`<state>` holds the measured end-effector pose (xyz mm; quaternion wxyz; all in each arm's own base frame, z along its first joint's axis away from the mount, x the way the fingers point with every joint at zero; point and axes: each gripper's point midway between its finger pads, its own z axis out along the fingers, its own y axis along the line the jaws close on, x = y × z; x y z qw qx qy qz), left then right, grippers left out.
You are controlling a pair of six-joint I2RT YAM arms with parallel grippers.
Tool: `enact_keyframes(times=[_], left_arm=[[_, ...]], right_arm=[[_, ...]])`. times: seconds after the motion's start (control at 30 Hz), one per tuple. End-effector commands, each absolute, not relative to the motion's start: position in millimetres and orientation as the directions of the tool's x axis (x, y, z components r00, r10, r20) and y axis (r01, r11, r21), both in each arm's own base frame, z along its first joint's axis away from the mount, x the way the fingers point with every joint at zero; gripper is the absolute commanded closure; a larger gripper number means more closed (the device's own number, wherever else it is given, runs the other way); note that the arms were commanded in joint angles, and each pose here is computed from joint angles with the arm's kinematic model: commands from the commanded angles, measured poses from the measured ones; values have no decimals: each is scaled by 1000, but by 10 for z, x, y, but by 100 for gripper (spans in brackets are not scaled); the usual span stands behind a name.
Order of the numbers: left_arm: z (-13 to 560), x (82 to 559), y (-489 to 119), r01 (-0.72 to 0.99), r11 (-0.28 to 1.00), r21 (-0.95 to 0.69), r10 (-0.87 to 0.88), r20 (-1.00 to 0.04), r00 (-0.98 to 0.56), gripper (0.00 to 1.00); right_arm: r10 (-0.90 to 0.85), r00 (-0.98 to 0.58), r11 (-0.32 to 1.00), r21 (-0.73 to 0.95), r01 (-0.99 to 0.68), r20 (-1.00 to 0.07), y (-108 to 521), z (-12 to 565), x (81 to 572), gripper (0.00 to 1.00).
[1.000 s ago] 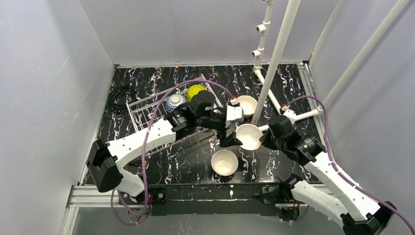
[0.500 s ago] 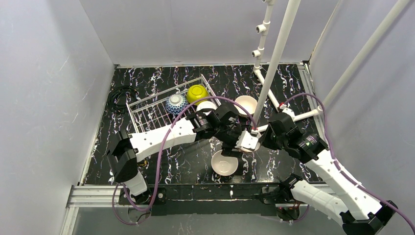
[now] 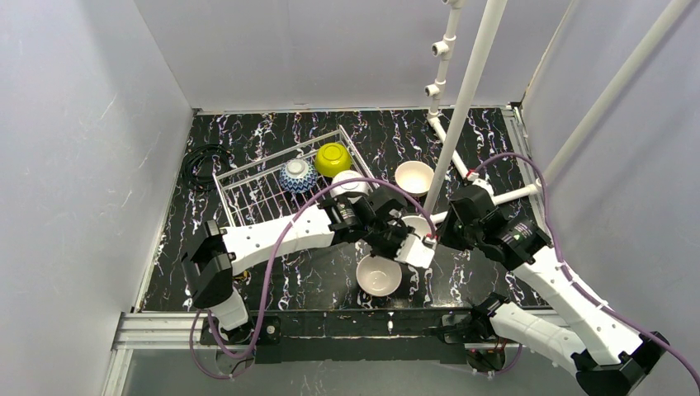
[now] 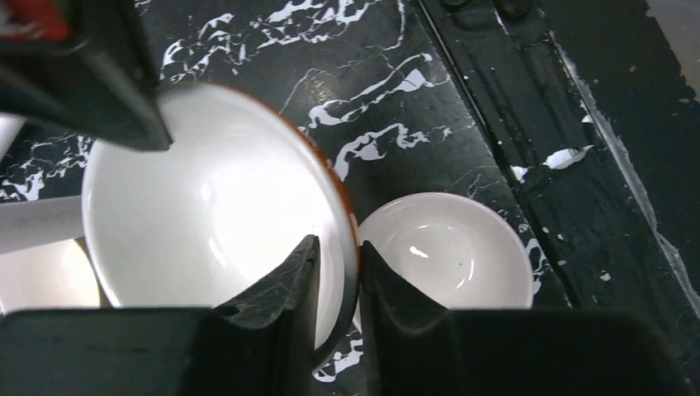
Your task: Load the bowls into the dish rack
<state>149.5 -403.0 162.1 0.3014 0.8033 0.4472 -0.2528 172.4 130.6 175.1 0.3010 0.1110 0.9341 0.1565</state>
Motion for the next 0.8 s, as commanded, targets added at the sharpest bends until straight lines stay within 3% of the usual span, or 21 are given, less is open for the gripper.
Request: enact_keyframes(times=[0.0,0.1,0.2,0.33,0.43,0.6,0.77], left_arm=[[1552,1566,-3897,868,-418,269,640,-591,491,88],[1530,1538,-3867,864,-432,258,651,-574,497,99],[1517,1521,-3841,864,-438,250,655,-569,497,100],[1549,1476,-3822,870,-432,239,651,-585,484,100],[1617,1457,-3825,883,-407,233,650,-605,459,100],[1769,1454,-3779,911,-344,230,662,-629,408,100],[1882,1643,-3688,964,-139,228,701,-665,258,100]], right_arm=[[333,-775,904,416,100,-537,1400,1979,1785,99],[331,-775,897,435,81,-538,1452,1997,1802,99],[356,-754,873,484,58,-552,1502,2063,1822,99],[388,-735,857,511,66,-556,1499,2082,1831,62],[409,-720,849,522,76,-560,1484,2111,1846,46],[509,-607,794,605,58,-610,1407,2429,1926,27],[579,-497,763,644,53,-646,1249,2681,1962,21]])
